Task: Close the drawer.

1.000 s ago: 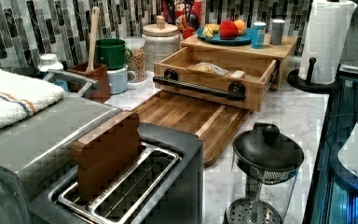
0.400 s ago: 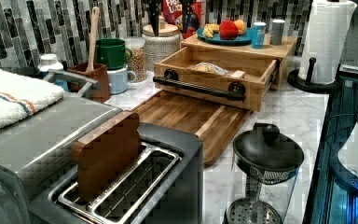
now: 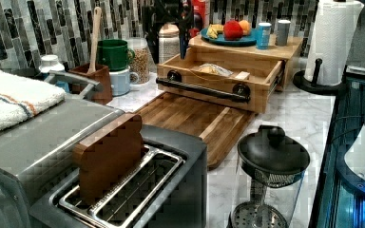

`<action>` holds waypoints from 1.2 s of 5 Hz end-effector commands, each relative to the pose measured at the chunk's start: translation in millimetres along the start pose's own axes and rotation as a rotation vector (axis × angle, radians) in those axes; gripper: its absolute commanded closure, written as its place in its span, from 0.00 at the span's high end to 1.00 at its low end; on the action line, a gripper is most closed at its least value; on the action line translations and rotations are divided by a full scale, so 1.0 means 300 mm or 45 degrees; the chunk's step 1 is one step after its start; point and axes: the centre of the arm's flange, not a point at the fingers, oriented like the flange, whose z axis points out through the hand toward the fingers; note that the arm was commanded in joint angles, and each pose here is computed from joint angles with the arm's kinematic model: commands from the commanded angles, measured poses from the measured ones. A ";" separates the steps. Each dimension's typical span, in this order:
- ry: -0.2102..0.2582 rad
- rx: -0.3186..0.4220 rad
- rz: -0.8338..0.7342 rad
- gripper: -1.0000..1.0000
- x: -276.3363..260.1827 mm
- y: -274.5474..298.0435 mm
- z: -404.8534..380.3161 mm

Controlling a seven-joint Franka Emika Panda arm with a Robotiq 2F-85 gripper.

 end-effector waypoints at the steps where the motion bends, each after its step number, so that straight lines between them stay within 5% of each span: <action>1: 0.046 -0.082 -0.326 0.00 -0.087 -0.042 0.157; 6: 0.100 -0.199 -0.573 0.00 0.078 0.208 0.256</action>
